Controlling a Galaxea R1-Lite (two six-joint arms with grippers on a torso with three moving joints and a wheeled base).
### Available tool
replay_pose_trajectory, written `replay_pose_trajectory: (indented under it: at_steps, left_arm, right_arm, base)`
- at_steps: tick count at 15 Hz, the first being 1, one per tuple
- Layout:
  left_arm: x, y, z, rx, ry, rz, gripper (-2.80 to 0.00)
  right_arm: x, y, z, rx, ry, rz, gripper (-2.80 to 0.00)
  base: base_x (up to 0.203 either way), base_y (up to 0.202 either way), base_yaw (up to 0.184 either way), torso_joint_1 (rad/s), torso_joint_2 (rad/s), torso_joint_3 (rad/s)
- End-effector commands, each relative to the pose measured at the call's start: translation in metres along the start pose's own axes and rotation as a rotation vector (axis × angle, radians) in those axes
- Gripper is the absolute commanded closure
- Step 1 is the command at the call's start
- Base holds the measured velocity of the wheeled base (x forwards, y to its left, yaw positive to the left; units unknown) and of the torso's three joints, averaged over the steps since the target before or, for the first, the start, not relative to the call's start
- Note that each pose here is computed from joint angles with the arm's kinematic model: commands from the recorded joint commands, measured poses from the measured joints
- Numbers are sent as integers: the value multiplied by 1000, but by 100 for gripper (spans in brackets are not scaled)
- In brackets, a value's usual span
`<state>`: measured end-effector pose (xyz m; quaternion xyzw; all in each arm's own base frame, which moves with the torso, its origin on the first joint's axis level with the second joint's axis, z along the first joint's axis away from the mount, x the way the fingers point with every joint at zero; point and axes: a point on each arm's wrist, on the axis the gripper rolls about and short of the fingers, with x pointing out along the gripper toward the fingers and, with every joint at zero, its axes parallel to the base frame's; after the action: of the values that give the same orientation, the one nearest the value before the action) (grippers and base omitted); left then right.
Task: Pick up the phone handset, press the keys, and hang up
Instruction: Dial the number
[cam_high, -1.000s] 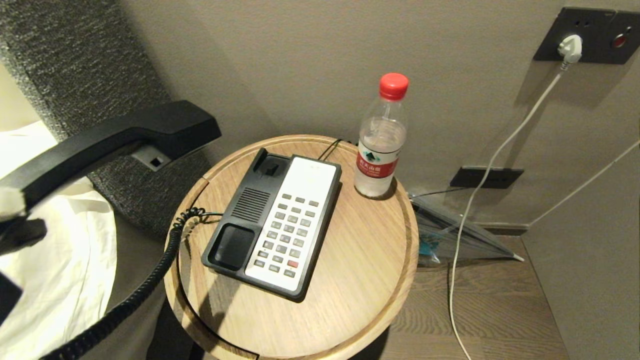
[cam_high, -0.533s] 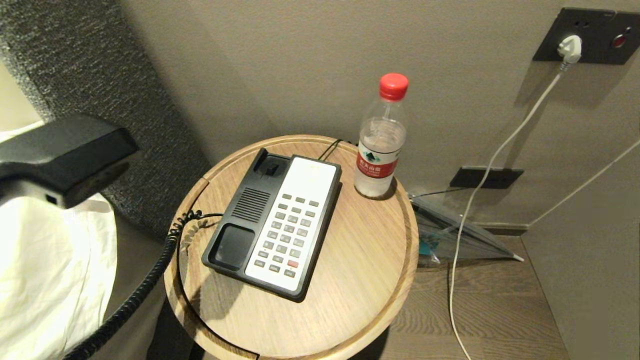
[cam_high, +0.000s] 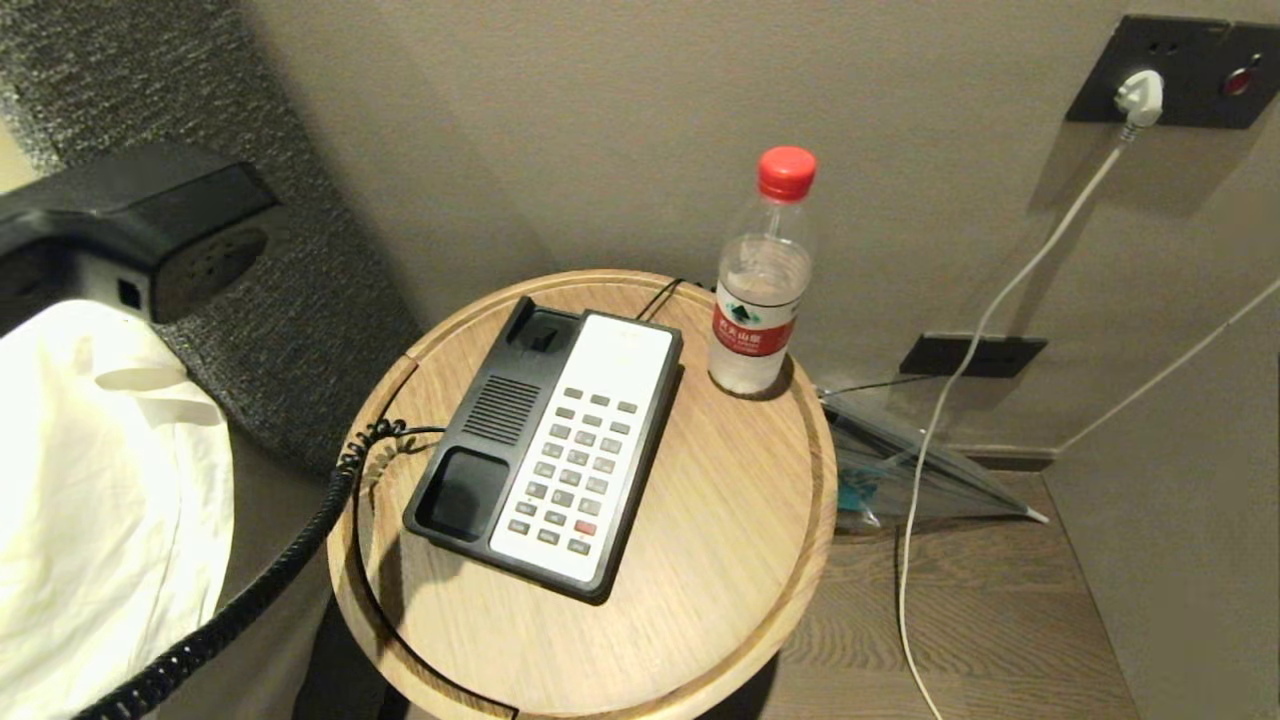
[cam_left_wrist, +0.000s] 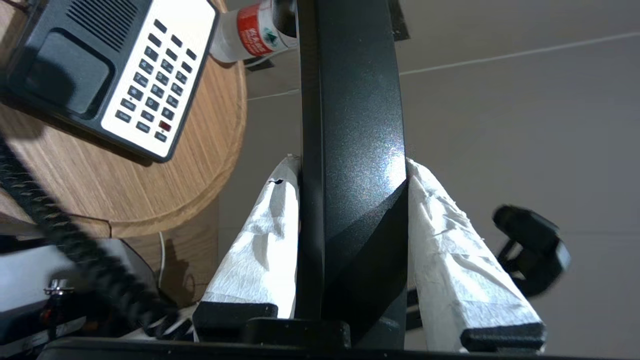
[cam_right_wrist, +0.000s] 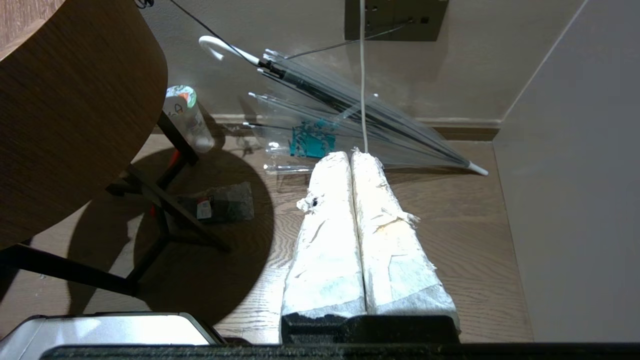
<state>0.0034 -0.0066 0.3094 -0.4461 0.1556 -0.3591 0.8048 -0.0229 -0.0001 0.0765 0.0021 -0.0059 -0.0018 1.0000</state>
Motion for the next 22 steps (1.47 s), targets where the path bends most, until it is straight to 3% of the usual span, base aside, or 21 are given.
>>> replay_pose_trajectory:
  at_steps: [1,4,8,22]
  left_arm:
    - [7,2,0,-10,9,16,0]
    - [8,1,1,-64,-40,-24,0]
    - [9,1,2,-87,-76,-26,0]
    - [7,2,1,-63,-70,-28,0]
  right_arm:
    - [0,0,-1,0,-5,0,0]
    - [0,0,-1,0,-5,0,0]
    - [0,0,-1,0,-5,0,0]
    - [0,0,-1,0,-5,0,0]
  base:
    - [0,0,0,0,0,0]
    - [0,0,0,0,0,0]
    - [0,0,0,0,0,0]
    - [0,0,0,0,0,0]
